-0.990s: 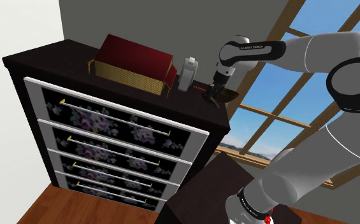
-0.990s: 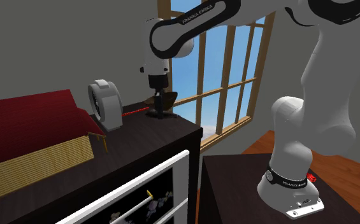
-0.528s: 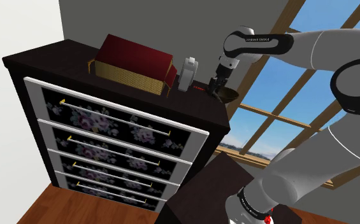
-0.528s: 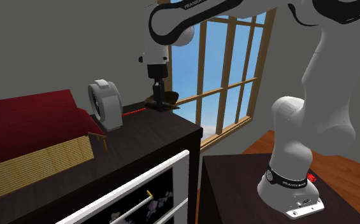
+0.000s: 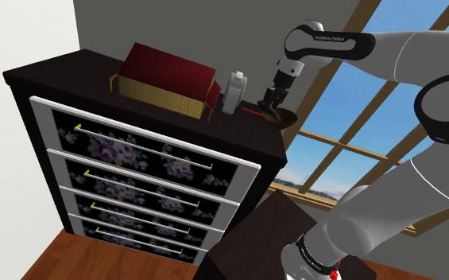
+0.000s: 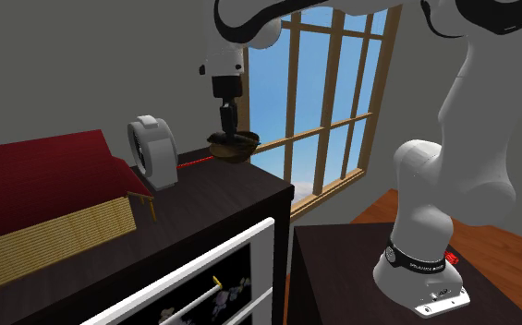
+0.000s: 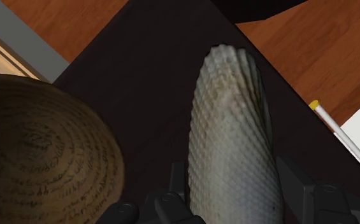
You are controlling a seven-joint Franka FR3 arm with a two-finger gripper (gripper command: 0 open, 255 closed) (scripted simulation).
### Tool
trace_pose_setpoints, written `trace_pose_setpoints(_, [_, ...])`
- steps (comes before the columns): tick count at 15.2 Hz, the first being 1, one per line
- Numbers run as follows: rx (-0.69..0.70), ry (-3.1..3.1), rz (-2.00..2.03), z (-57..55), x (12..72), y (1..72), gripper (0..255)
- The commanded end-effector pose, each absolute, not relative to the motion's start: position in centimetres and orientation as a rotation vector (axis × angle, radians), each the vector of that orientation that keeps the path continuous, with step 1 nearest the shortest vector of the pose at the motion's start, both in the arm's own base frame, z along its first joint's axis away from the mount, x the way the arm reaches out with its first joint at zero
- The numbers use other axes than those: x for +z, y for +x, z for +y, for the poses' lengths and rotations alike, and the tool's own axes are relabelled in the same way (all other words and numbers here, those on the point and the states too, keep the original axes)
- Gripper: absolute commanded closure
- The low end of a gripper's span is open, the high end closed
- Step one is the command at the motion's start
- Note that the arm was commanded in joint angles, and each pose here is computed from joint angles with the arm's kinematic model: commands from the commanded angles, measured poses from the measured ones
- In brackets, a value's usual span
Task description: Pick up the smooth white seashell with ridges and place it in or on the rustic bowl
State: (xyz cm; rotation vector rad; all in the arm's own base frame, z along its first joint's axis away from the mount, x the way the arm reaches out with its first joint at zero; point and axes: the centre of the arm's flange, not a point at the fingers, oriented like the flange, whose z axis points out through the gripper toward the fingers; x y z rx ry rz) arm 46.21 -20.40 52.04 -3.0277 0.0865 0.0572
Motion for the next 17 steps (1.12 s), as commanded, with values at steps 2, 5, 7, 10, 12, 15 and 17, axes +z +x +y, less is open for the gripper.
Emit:
trace_pose_setpoints(2, [0.058,-3.028,0.086,-20.3,53.8,46.1,255])
trace_pose_setpoints(5, [0.058,-3.028,0.086,-21.7,54.5,46.1,255])
trace_pose_setpoints(7, [0.058,-3.028,0.086,-24.3,54.4,46.1,255])
trace_pose_setpoints(10, [0.058,-3.028,0.086,-28.3,54.4,46.1,255])
trace_pose_setpoints(12, [0.058,-3.028,0.086,-30.9,54.3,46.1,255])
trace_pose_setpoints(15, [0.058,-3.028,0.086,-34.9,54.2,46.1,255])
trace_pose_setpoints(17, [0.058,-3.028,0.086,-36.1,53.7,46.1,255])
